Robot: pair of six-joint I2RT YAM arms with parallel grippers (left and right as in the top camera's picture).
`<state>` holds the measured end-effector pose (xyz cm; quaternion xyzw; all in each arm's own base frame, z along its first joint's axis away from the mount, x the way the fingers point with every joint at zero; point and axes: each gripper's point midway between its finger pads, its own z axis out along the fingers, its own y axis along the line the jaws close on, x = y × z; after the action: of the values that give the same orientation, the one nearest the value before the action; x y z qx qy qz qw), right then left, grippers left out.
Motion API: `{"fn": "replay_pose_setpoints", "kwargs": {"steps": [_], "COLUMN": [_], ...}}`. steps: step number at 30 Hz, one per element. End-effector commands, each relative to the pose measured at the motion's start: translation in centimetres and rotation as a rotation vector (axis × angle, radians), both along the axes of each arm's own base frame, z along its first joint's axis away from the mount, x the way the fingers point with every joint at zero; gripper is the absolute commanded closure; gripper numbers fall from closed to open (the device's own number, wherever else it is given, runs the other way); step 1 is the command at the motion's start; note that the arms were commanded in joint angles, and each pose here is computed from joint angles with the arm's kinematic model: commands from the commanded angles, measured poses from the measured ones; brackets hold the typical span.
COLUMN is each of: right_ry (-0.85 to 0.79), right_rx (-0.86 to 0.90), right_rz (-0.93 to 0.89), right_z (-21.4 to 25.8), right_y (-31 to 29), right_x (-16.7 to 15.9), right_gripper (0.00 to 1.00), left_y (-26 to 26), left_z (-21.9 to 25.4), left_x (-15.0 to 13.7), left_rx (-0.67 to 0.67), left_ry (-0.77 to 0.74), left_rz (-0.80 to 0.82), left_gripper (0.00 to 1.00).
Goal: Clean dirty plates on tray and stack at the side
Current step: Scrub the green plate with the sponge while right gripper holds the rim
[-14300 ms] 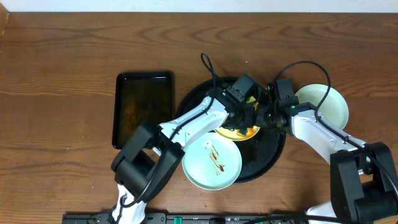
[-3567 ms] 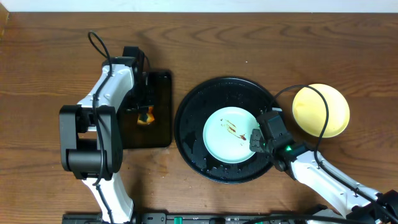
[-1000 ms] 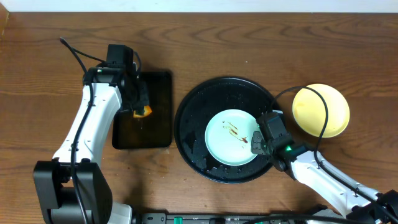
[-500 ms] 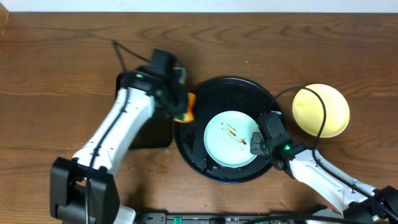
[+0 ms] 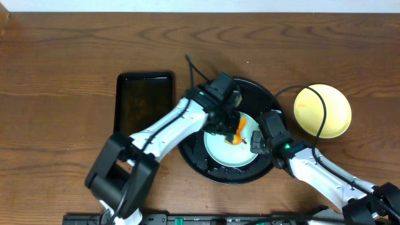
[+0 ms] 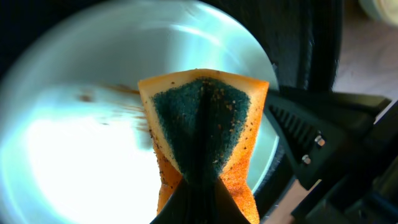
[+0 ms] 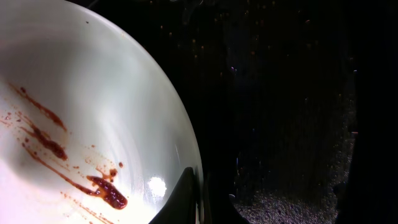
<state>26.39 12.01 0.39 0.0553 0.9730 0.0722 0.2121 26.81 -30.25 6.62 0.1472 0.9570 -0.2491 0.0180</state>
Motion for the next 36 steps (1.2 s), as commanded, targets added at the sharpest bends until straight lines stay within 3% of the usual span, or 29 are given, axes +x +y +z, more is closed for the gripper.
{"fn": "replay_pose_setpoints", "kwargs": {"steps": [1, 36], "right_ry": [0.08, 0.08], "right_rx": [-0.021, -0.021], "right_rz": [0.007, 0.007], "right_z": [-2.0, -2.0], "right_y": [-0.4, -0.4], "right_x": [-1.7, -1.7], "right_gripper": [0.99, 0.99], "left_y": [-1.7, -3.8], "left_z": [-0.6, -3.6], "left_x": [-1.9, -2.5], "left_rx": [-0.04, -0.032], "left_ry": [0.08, 0.148], "left_rz": [-0.021, 0.058], "left_gripper": [0.93, 0.93]}}
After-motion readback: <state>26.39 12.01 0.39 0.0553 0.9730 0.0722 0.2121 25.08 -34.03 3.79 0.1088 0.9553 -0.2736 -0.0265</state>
